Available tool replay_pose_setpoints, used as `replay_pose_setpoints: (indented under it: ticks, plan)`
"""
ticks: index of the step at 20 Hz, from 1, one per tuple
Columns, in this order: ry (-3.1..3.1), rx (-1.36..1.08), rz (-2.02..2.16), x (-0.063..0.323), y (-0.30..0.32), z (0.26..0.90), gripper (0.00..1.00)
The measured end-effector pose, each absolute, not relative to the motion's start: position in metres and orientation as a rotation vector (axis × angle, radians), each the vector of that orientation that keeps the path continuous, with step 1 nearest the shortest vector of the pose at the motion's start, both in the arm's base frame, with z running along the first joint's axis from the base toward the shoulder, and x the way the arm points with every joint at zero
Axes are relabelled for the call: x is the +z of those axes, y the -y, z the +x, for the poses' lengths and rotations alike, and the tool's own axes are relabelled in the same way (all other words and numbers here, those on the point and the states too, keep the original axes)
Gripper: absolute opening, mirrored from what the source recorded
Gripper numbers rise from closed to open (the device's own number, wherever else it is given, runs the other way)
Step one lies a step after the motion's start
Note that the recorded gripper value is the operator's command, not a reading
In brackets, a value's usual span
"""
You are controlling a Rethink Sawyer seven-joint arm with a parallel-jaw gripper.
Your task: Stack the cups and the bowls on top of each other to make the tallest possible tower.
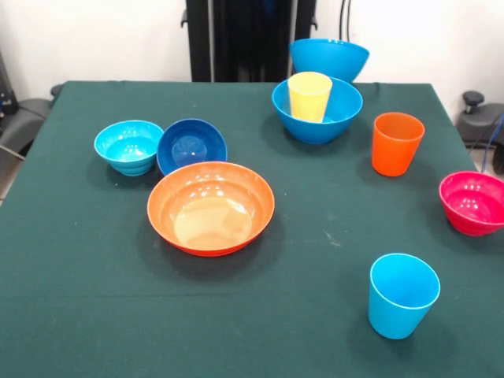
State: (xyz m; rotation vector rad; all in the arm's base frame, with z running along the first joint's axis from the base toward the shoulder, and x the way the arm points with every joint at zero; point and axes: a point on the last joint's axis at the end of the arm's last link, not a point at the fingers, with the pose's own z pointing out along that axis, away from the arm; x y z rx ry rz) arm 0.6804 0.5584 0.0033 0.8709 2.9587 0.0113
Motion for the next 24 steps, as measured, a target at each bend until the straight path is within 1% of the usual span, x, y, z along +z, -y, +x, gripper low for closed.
replay_pose_setpoints:
  ticks: [10,11,15,18,24]
  plan:
    - [-2.982,0.013,0.784,-0.009,-0.504,0.690,0.00]
    - [-2.984,0.010,0.763,-0.012,-0.490,0.692,0.00]
    - [-2.987,-0.004,0.742,-0.016,-0.464,0.695,0.00]
    - [-2.995,-0.035,0.730,-0.020,-0.429,0.700,0.00]
    - [-2.994,-0.048,0.731,-0.023,-0.399,0.708,0.00]
